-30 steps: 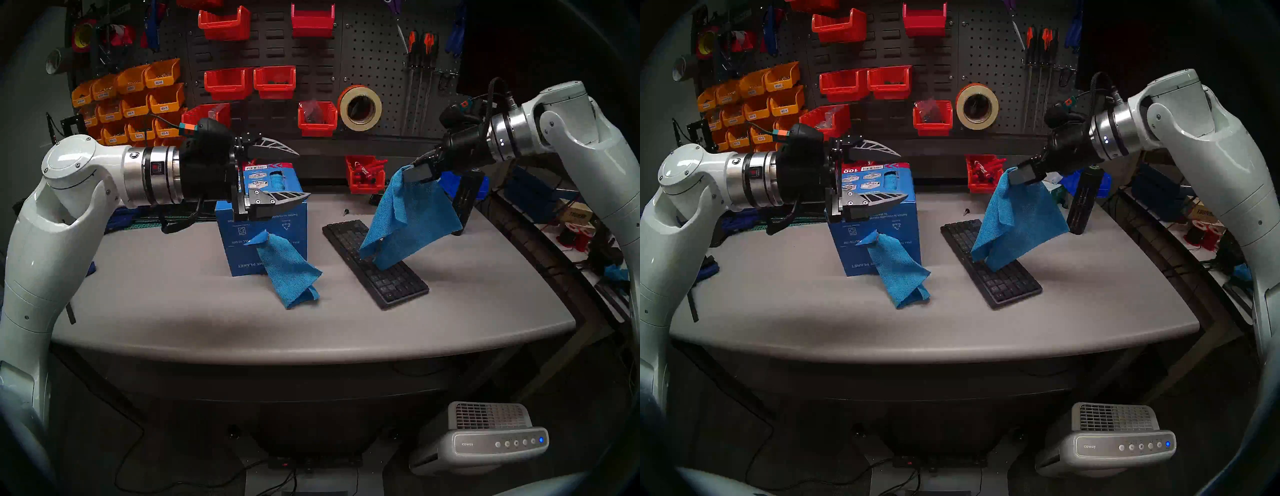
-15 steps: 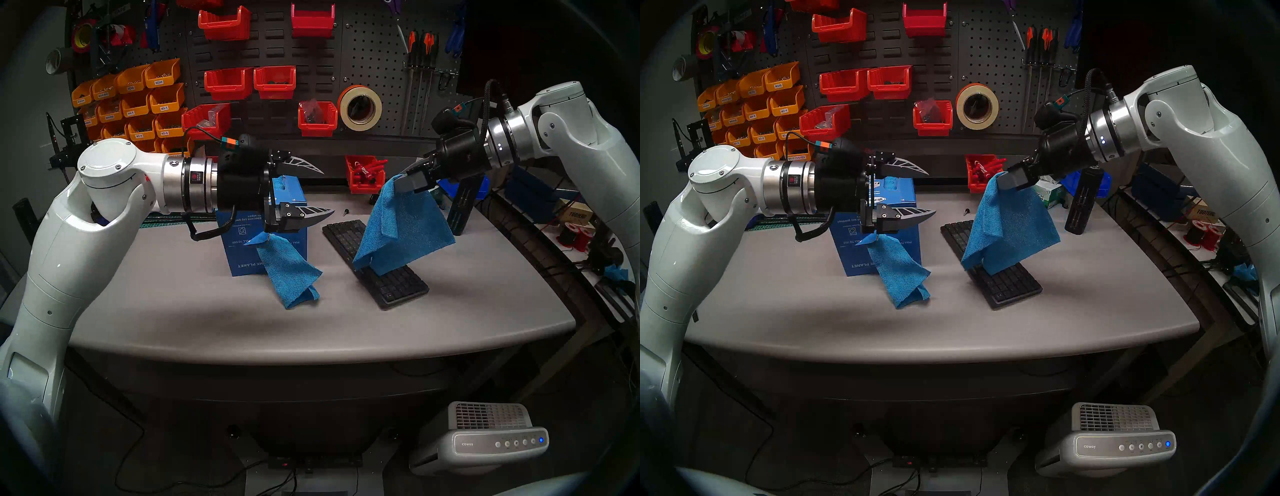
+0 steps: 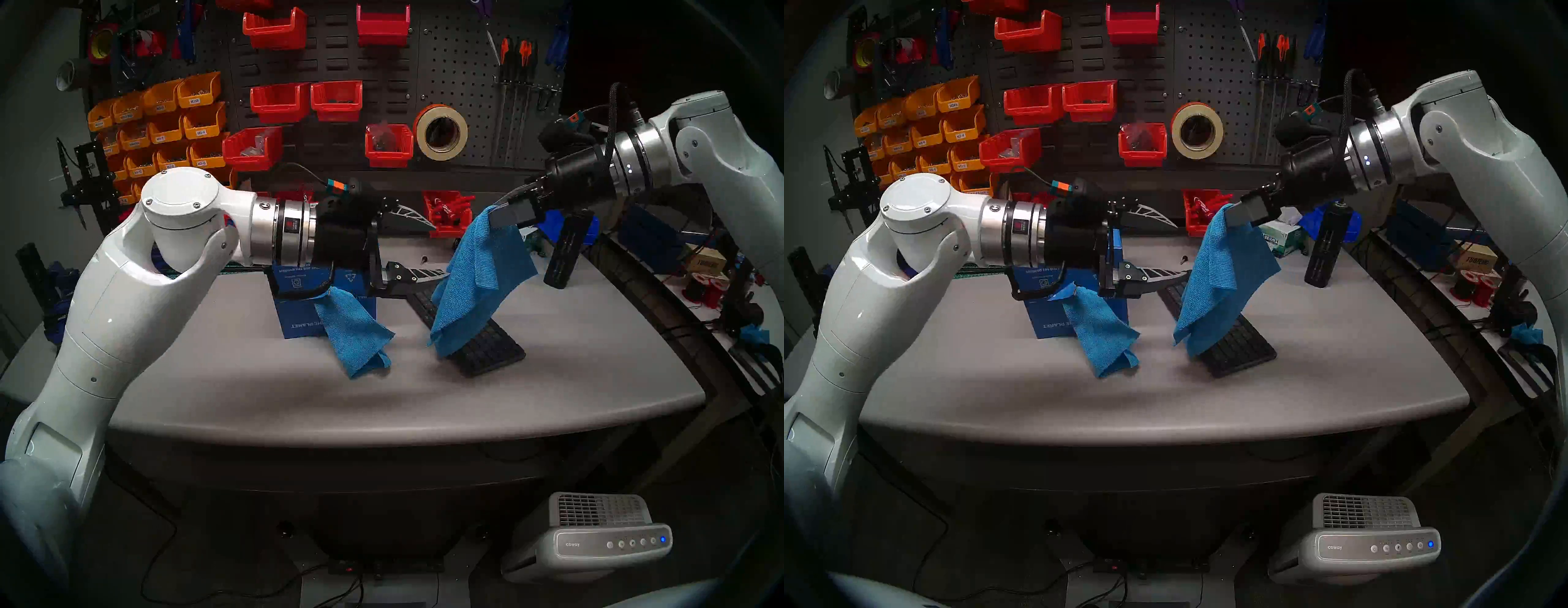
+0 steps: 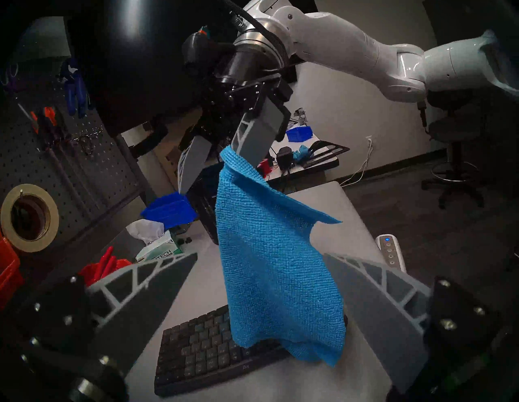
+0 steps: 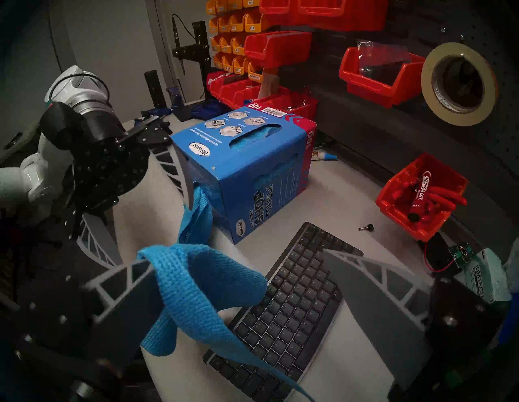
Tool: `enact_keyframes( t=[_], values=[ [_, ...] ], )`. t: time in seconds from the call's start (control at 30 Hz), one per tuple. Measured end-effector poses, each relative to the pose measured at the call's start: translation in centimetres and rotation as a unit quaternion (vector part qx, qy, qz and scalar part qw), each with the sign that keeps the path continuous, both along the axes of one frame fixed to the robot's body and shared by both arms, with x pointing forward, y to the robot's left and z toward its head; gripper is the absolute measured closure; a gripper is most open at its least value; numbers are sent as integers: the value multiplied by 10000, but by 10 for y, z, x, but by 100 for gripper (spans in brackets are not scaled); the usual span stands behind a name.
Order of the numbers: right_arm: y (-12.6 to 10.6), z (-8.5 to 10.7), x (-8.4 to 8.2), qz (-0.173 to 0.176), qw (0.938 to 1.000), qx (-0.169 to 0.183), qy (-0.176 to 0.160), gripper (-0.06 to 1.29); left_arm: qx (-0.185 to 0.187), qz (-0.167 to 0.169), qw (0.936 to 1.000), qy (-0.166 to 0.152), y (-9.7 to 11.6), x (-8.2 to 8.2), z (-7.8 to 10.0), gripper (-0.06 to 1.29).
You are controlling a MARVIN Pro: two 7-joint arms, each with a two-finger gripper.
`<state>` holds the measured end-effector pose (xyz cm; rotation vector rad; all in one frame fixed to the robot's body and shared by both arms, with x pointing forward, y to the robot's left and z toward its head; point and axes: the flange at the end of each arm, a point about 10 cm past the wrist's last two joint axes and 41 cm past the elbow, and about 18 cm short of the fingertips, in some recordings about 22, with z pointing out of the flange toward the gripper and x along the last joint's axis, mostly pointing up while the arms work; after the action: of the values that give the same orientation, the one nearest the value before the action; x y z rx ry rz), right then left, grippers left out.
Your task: Take out a shop towel
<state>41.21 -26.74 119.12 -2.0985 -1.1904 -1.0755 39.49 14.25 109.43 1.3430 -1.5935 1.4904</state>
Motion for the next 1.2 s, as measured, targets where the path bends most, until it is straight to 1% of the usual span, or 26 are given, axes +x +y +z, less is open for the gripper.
enact_keyframes(
  t=[0.13, 0.33, 0.57, 0.73, 0.93, 1.2],
  values=[
    [-3, -1, -5, -1, 10000, 7, 73, -1, 33, 1, 10000, -11, -9, 3, 1, 2],
    [-8, -3, -10, -25, 9998, 12, 188, -1, 56, 0, 10000, 39, -16, 7, 4, 2],
    [-15, -6, -12, -88, 9995, 24, 302, -1, 89, -198, 9992, 327, -19, 9, 8, 2],
    [-19, -7, -9, -156, 9991, 53, 379, -1, 127, -354, 9974, 612, -21, 10, 7, 2],
    [-23, -8, -2, -233, 9987, 73, 444, -1, 168, -483, 9950, 862, -23, 12, 5, 2],
    [-16, -7, 9, -202, 9986, 88, 491, -1, 217, -565, 9922, 1091, -28, 16, 0, 2]
  ],
)
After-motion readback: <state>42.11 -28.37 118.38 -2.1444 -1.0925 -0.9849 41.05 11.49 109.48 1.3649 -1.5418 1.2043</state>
